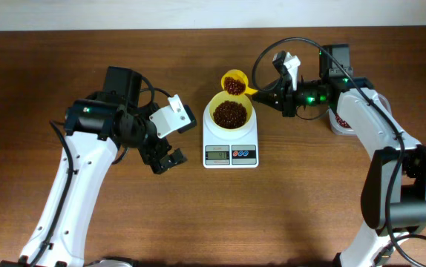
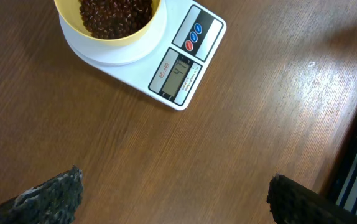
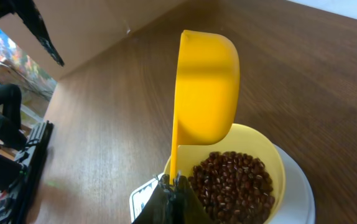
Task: Scoop item into bowl and weigh 50g on scale
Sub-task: 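Hold the scoop above the bowl with the right gripper while the scale settles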
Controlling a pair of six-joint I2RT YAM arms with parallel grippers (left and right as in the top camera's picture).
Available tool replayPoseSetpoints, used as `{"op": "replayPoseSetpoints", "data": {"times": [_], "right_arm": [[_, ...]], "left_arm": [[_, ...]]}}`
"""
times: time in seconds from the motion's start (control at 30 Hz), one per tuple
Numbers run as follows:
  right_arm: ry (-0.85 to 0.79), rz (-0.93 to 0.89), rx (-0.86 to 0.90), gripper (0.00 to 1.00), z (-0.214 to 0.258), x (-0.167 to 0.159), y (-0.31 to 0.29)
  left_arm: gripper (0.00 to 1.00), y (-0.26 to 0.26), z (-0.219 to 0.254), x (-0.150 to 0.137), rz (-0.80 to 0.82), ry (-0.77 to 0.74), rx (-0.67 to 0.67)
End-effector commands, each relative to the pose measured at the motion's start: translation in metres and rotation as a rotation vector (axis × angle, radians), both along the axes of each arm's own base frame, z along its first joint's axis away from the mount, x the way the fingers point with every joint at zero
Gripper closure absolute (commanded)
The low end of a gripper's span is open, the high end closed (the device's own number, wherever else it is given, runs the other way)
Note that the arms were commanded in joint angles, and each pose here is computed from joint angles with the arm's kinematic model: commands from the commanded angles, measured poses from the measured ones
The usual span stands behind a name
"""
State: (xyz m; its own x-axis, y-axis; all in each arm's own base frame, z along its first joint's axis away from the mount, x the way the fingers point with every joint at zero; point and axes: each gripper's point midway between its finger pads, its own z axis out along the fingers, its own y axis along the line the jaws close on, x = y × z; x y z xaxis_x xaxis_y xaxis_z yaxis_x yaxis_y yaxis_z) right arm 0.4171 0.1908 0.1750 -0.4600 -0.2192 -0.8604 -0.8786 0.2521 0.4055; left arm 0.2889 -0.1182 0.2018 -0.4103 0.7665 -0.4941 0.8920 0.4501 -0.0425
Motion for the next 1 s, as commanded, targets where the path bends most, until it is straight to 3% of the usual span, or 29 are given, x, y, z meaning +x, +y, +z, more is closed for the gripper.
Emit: {"op": "replayPoseSetpoints", "data": {"times": [0.0, 0.97], "right_arm": [[0.015, 0.006, 0.002, 0.96, -0.010, -0.001, 0.000], [-0.004, 0.011, 0.014, 0.96, -0.006, 0.000, 0.000]], "left_arm": [[0.01, 0.000, -0.001, -0.001, -0.012, 0.001, -0.006], [0.01, 0.000, -0.001, -0.001, -0.012, 0.001, -0.006]]}}
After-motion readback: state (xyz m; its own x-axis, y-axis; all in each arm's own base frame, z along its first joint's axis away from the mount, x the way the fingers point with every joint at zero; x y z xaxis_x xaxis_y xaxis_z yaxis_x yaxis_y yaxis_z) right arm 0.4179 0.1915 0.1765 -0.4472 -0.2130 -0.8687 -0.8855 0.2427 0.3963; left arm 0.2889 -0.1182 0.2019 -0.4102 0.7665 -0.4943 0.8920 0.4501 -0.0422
